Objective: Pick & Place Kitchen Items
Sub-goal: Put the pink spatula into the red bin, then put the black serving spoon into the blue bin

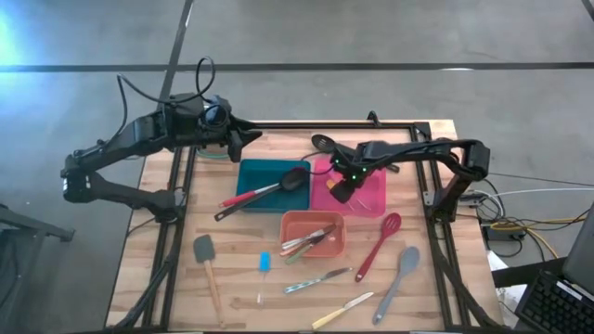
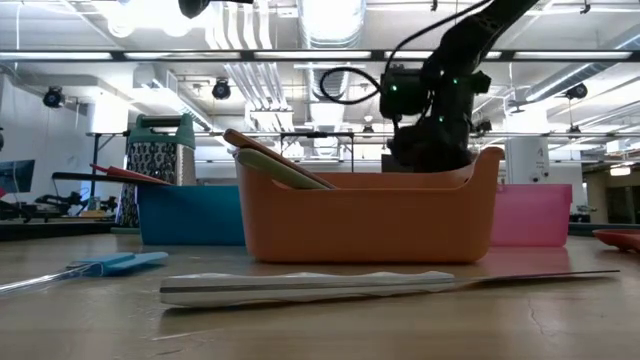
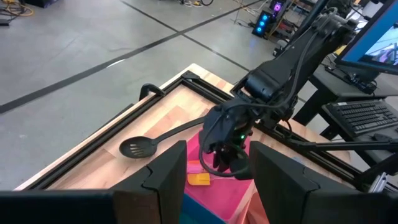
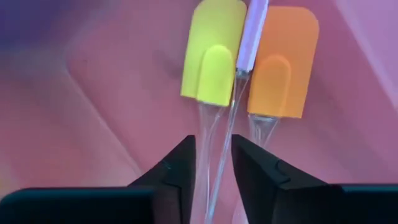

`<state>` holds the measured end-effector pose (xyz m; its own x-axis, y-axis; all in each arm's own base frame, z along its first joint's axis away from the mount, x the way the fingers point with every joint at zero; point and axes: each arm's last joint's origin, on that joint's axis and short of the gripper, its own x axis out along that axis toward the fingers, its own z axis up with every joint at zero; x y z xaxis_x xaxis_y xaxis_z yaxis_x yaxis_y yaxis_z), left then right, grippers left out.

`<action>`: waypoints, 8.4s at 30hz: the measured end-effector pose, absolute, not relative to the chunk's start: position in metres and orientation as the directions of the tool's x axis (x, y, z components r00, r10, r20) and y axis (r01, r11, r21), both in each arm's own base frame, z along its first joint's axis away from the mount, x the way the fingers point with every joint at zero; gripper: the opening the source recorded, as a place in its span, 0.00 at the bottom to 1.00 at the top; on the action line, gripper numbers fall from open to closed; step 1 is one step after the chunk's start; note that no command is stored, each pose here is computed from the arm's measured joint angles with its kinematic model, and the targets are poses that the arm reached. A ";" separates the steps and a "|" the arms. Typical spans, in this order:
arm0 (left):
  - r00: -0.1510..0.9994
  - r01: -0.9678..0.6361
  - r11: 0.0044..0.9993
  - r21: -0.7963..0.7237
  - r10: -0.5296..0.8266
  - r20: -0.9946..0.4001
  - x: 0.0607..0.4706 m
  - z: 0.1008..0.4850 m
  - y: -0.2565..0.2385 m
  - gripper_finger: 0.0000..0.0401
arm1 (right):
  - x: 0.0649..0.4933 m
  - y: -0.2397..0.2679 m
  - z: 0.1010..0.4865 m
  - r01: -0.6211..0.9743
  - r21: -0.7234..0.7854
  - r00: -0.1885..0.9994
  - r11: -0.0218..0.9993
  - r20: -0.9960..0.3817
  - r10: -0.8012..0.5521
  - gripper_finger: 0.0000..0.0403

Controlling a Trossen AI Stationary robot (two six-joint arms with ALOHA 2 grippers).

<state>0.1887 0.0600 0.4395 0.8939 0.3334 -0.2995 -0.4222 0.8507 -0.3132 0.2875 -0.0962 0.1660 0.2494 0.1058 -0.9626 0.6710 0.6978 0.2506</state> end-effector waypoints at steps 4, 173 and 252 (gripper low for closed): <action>0.894 -0.422 0.851 -0.313 0.333 -0.300 0.189 0.439 0.060 0.45 | 0.287 -0.096 0.191 0.657 0.247 0.246 0.712 -0.963 0.107 0.29; 0.803 -0.520 0.800 -0.300 0.338 -0.492 0.215 0.385 0.069 0.44 | 0.259 -0.252 0.143 0.552 0.028 -0.103 0.833 -0.990 0.101 0.26; 0.711 -0.697 0.714 0.061 0.700 -0.064 0.369 0.431 0.013 0.44 | 0.267 -0.054 0.443 0.524 0.370 0.827 0.767 -0.005 -0.562 0.16</action>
<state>0.3692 0.0133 0.4311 0.7114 0.6998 -0.0645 -0.6972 0.7143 0.0609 0.2672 -0.0538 0.4427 0.8271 -0.5621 -0.0046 0.5236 0.7674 0.3701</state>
